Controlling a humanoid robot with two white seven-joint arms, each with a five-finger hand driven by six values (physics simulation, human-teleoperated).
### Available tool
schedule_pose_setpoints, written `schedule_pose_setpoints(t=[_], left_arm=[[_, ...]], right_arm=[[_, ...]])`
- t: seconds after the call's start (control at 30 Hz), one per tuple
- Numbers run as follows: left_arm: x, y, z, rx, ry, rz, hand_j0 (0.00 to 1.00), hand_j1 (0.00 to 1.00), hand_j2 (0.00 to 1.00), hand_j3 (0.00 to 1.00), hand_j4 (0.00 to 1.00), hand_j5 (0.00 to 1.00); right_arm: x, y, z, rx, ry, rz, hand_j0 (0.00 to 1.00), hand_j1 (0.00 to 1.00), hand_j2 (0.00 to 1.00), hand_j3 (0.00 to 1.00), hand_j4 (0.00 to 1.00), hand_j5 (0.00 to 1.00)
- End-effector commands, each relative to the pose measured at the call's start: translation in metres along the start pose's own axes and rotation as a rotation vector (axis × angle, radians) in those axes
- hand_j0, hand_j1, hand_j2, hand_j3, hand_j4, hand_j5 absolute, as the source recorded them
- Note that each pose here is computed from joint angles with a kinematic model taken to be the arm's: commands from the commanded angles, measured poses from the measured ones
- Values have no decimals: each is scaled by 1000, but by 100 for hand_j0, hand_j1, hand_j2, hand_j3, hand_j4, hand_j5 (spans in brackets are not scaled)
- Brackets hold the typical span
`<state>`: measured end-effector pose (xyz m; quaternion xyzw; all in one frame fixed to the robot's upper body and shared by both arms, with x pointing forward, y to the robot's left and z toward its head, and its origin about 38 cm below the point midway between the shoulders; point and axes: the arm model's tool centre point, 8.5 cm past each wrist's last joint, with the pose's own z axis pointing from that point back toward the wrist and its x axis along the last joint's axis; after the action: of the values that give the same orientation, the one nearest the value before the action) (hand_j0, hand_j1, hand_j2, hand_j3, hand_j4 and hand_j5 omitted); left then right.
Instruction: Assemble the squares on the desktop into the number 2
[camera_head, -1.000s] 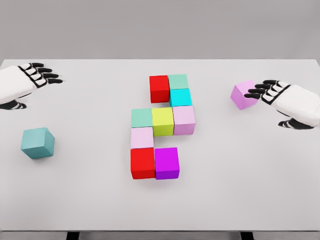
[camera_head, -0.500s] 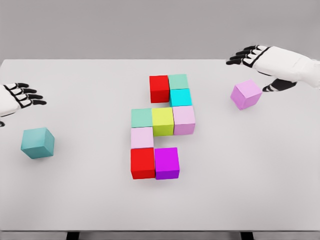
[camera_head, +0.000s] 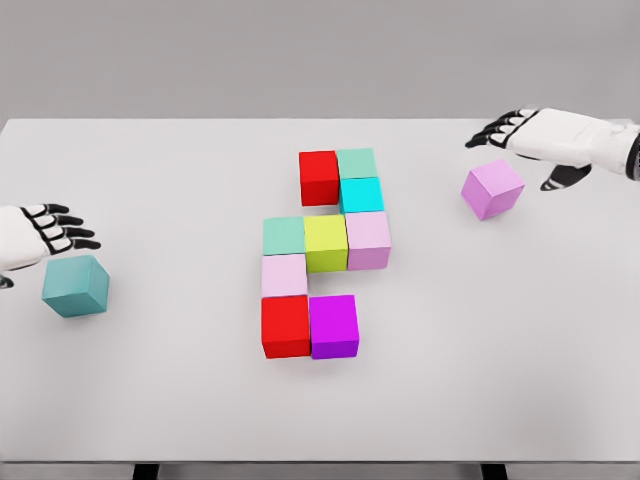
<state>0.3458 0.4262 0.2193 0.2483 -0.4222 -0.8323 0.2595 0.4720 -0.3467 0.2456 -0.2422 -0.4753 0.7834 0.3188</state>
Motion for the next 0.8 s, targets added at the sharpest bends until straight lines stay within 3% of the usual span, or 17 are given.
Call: schedule_pose_setpoints(t=[0.0, 0.27, 0.5, 0.77], left_arm=[[2, 2, 0, 6, -6, 0, 100, 100, 100, 100, 100, 100], [12, -4, -5, -1, -35, 13, 100, 100, 100, 100, 100, 100], [18, -6, -8, 1, -52, 16, 100, 100, 100, 100, 100, 100], [18, -9, -12, 0, -50, 18, 100, 100, 100, 100, 100, 100]], right_arm=[[0, 9, -5, 26, -4, -15, 100, 100, 100, 100, 100, 100], [4, 19, -27, 68, -13, -19, 100, 100, 100, 100, 100, 100], [2, 16, -44, 88, -10, -25, 100, 100, 100, 100, 100, 100], [5, 31, -55, 143, -17, -29, 100, 100, 100, 100, 100, 100]])
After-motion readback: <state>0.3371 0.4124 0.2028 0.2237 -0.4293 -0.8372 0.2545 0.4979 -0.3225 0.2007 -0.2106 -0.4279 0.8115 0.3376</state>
